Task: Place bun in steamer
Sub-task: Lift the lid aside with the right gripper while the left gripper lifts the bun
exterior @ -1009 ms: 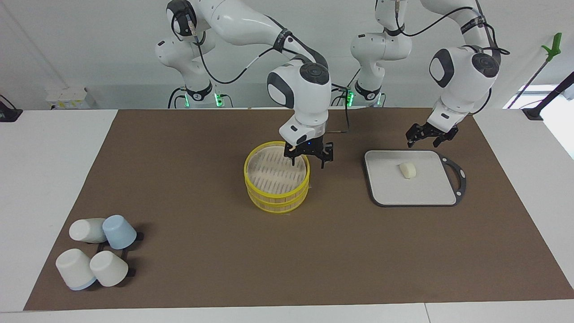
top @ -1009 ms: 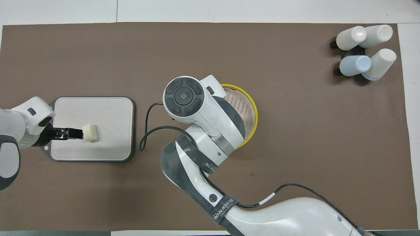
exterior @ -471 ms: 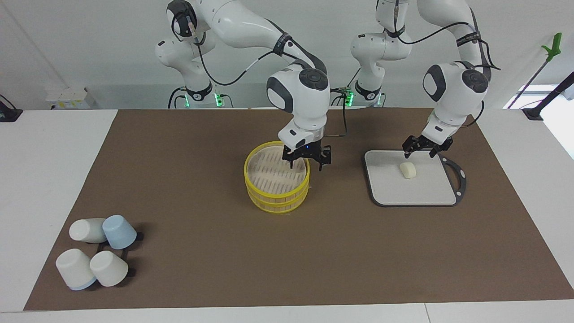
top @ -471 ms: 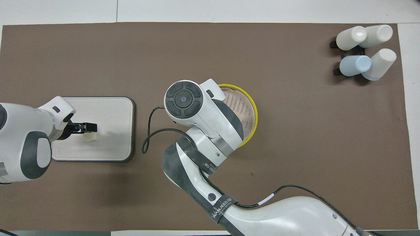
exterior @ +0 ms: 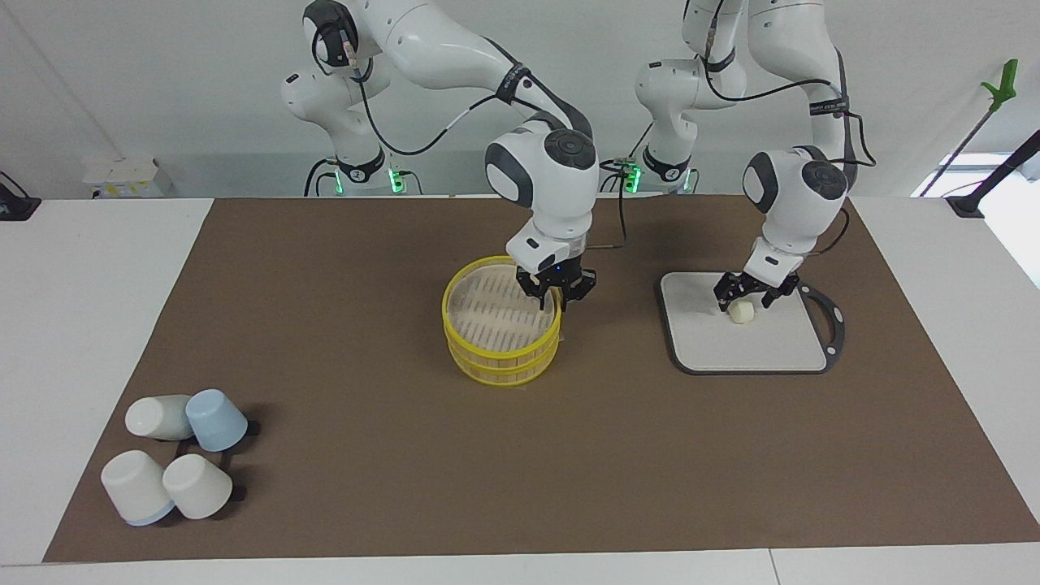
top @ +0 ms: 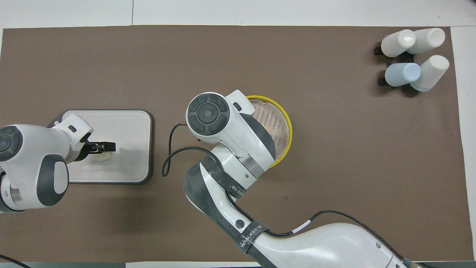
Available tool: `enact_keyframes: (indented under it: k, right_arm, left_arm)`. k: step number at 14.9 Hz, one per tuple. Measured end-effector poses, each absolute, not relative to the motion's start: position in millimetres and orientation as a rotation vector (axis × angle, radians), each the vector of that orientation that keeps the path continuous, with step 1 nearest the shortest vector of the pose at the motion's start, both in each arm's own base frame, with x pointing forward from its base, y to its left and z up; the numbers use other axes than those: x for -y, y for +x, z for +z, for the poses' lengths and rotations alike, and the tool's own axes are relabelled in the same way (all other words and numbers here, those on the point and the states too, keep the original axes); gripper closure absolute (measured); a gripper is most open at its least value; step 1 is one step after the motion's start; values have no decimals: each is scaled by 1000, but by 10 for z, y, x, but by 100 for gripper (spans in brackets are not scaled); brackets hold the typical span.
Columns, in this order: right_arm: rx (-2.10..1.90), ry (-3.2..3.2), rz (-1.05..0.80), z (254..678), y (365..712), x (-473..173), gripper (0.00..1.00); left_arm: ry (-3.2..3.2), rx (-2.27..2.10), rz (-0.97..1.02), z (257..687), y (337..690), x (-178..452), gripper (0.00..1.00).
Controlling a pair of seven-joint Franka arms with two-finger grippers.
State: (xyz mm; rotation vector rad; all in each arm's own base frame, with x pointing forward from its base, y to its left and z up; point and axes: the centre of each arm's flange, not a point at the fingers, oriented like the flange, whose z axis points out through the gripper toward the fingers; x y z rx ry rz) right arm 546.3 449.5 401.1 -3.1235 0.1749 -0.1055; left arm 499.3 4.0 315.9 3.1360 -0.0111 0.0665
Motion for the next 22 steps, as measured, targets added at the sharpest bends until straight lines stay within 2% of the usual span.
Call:
enact_keyframes:
  k: [1,2,5,7,8,9,10,11,12,19,22]
  right_arm:
    - [-151,-3117,-114,4016,5458,-4517,77]
    - [-123,-3111,-122,4021,5453,-4539,90]
    - [-89,-3109,-118,4032,5464,-4531,92]
    - [-76,-3113,-108,4084,5485,-4509,92]
    - [-43,-3128,-102,4143,5545,-4425,92]
    - [-13,-3139,-99,4235,5657,-4269,92]
    - [8,-3142,-100,4336,5786,-4081,92]
    - [15,-3141,-108,4439,5905,-3895,92]
    - [6,-3138,-119,4531,5996,-3735,92]
    - [-7,-3154,-105,4785,6316,-2919,92]
    - [75,-3165,-77,4847,6493,-2363,92]
  left_arm:
    - [3136,10,64,3150,4986,-41,0]
    - [3136,7,61,3143,4980,-41,0]
    - [3136,3,52,3113,4956,-41,6]
    - [3136,-1,55,3107,4952,-43,22]
    - [3136,-12,60,3109,4955,-46,22]
    - [3136,-26,62,3110,4957,-47,28]
    - [3135,-34,63,3111,4957,-46,40]
    - [3135,-37,63,3111,4957,-46,56]
    - [3135,-39,64,3111,4957,-46,64]
    - [3133,-81,72,3139,4980,-21,66]
    - [3131,-134,27,3394,5134,235,66]
